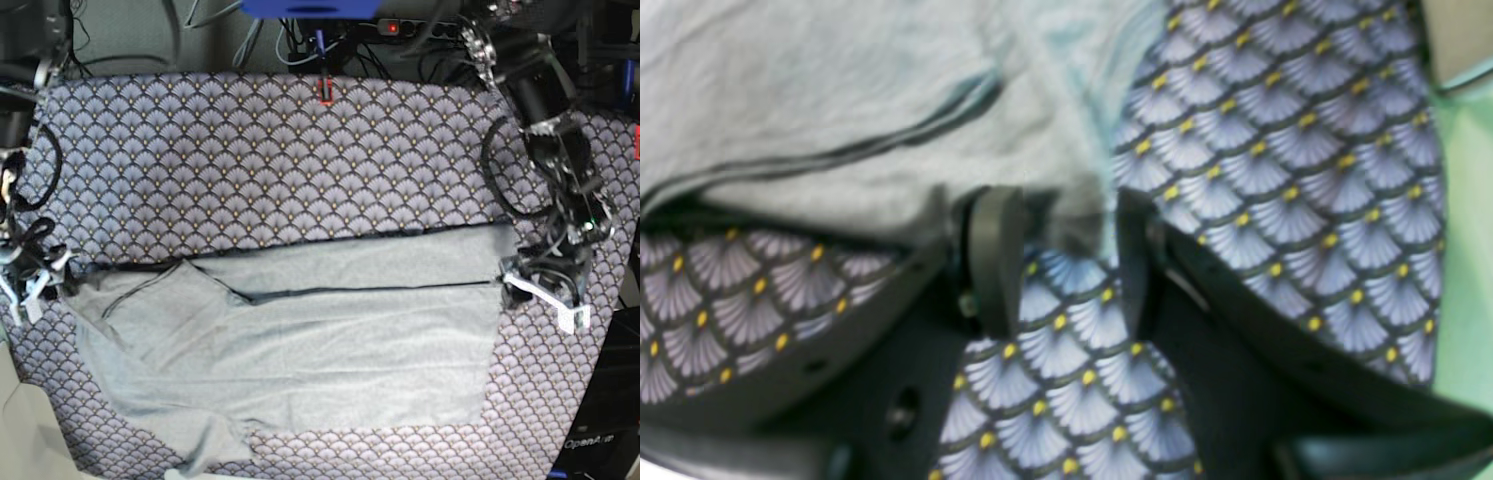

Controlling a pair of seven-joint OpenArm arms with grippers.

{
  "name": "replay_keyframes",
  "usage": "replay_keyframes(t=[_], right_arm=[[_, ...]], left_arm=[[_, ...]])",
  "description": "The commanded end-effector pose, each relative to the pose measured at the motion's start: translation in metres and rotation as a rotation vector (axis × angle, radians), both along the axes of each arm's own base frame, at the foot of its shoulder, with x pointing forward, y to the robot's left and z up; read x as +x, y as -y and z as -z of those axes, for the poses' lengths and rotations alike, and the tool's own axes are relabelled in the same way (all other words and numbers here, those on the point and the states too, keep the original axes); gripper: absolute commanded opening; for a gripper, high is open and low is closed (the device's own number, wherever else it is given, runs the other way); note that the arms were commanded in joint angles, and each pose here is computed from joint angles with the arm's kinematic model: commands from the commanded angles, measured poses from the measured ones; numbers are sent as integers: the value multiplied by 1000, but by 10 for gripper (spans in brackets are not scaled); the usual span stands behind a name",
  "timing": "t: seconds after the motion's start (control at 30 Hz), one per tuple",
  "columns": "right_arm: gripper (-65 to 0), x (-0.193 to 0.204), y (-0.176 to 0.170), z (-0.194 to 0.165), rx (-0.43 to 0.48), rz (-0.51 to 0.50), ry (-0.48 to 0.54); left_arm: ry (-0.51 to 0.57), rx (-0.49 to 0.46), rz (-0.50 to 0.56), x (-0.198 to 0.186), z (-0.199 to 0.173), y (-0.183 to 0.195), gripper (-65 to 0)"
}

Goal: Fold the T-shirt properly
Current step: 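Lower the folded collar edge onto the shirt body with both grippers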

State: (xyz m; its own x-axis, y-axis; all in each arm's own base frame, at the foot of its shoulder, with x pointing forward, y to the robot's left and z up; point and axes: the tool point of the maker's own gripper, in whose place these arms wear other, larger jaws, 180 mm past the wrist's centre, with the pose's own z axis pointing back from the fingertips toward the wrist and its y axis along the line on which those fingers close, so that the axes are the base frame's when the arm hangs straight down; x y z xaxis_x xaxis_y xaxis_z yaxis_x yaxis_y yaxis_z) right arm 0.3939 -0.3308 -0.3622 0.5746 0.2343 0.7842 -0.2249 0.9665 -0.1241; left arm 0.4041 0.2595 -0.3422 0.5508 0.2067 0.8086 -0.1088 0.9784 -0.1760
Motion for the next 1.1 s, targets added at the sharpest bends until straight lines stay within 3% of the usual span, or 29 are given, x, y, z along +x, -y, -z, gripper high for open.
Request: replay_keyframes(t=[0.0, 0.07, 0.17, 0.4, 0.57, 0.7, 1.07], right_arm=[[-401, 17, 0, -37, -9, -19, 112], [-400, 18, -11, -40, -18, -32, 117], [-401, 25, -27, -51, -9, -30, 162], [-401, 27, -50, -54, 6, -56, 175], [-401, 25, -55, -51, 13, -89, 162], [-402, 24, -55, -51, 9, -94, 161], [-402, 20, -55, -45, 9, -94, 150]], left_arm=[[69, 6, 1, 16, -23, -3, -203], [73, 1, 13, 24, -29, 0, -132], [85, 18, 45, 32, -35, 8, -76], [44, -32, 34, 20, -11, 25, -149], [29, -87, -24, 8, 2, 21, -147], [33, -117, -133, 4, 12, 1, -147], [24, -194, -183, 22, 48, 2, -147]])
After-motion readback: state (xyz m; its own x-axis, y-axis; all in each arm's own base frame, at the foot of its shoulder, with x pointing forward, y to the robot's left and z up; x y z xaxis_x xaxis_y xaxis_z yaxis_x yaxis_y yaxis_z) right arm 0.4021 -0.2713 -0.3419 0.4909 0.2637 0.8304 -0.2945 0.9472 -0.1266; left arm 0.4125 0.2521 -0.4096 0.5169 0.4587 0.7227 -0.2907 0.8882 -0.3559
